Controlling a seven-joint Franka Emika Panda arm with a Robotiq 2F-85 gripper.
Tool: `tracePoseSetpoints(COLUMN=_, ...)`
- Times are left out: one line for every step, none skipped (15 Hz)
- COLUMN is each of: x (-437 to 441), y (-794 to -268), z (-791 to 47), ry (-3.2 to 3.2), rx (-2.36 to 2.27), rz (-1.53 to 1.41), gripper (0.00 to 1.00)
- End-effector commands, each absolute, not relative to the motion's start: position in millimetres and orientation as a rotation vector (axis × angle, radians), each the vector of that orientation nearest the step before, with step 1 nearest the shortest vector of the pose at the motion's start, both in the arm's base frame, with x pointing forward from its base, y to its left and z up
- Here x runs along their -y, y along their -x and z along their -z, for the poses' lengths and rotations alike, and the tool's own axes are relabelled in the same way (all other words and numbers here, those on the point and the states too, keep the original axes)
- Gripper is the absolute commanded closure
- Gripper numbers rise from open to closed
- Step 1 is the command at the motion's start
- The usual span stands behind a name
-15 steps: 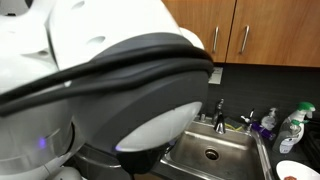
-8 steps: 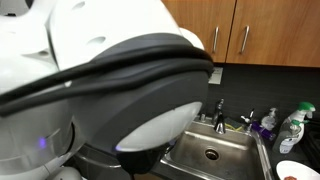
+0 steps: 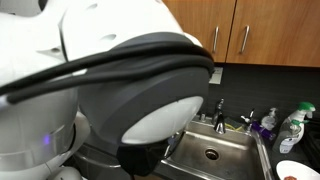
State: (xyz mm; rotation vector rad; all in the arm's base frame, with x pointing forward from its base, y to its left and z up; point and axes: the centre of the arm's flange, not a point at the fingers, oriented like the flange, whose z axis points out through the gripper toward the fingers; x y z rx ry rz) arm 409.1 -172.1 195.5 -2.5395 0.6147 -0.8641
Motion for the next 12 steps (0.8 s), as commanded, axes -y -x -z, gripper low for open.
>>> tracePoseSetpoints(x=172, y=-399, z=-174, ry=2.552, rx=-0.737, rz=0.835, gripper=0.99)
tracePoseSetpoints(x=176, y=-395, z=-170, ry=2.549, rx=-0.77, rz=0.82, gripper=0.99)
tracePoseSetpoints(x=180, y=-390, z=-165, ry=2.547, rx=-0.806, rz=0.808, gripper=0.99)
tracePoseSetpoints(x=183, y=-385, z=-161, ry=2.542, rx=-0.834, rz=0.796, gripper=0.99)
tracePoseSetpoints(x=187, y=-380, z=-156, ry=2.538, rx=-0.866, rz=0.786, gripper=0.99)
tracePoseSetpoints(x=190, y=-378, z=-152, ry=2.534, rx=-0.899, rz=0.781, gripper=0.99)
tracePoseSetpoints(x=193, y=-376, z=-148, ry=2.534, rx=-0.932, rz=0.776, gripper=0.99)
tracePoseSetpoints(x=197, y=-376, z=-142, ry=2.534, rx=-0.966, rz=0.765, gripper=0.99)
tracePoseSetpoints(x=201, y=-376, z=-137, ry=2.537, rx=-1.004, rz=0.753, gripper=0.99)
tracePoseSetpoints(x=207, y=-376, z=-132, ry=2.537, rx=-1.038, rz=0.74, gripper=0.99)
tracePoseSetpoints(x=213, y=-375, z=-127, ry=2.539, rx=-1.079, rz=0.721, gripper=0.99)
tracePoseSetpoints(x=219, y=-375, z=-121, ry=2.541, rx=-1.115, rz=0.703, gripper=0.99)
